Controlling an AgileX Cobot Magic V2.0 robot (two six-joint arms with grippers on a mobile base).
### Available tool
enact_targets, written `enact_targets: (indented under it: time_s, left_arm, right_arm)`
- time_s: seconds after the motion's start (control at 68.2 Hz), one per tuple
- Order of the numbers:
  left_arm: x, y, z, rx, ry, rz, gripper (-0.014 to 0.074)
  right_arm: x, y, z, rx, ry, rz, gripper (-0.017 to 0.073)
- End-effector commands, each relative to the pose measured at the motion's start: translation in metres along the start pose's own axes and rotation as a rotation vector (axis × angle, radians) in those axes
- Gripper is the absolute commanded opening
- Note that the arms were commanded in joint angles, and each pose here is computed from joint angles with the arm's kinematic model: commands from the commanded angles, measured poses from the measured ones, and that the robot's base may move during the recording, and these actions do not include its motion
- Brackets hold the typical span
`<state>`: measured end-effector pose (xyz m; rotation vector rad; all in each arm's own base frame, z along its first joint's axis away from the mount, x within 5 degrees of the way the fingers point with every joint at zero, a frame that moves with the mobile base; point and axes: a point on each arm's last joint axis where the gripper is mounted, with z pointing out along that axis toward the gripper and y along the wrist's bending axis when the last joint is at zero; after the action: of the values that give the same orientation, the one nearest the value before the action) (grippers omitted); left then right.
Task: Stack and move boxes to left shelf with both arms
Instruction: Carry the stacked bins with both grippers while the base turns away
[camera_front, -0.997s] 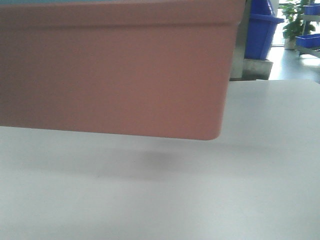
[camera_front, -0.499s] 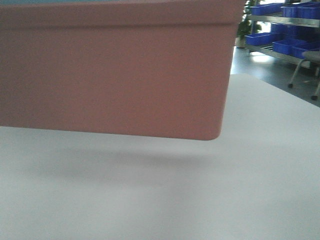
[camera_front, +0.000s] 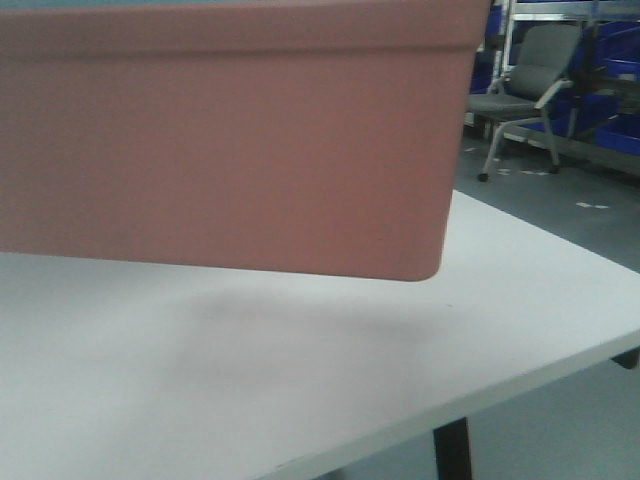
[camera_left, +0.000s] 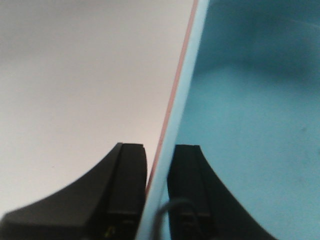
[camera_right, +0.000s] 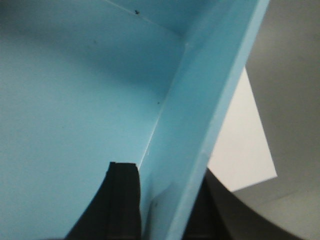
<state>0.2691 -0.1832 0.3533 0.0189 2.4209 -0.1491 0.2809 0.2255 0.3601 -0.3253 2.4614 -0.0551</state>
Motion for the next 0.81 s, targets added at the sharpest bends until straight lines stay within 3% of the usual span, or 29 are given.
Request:
enact_targets:
  time_s: [0.0, 0.792]
  left_arm:
    - [-0.0202, -0.0277, -0.0335, 0.284, -0.198, -0.045, -0.0003]
    - [-0.0202, -0.0277, -0.0335, 0.284, -0.198, -0.045, -0.0003]
  right_arm:
    - [-0.02, 0.0154, -0.0305, -0.217, -0.214, 0.062, 0.0036]
    - [-0.02, 0.0154, -0.0305, -0.217, -0.214, 0.062, 0.0036]
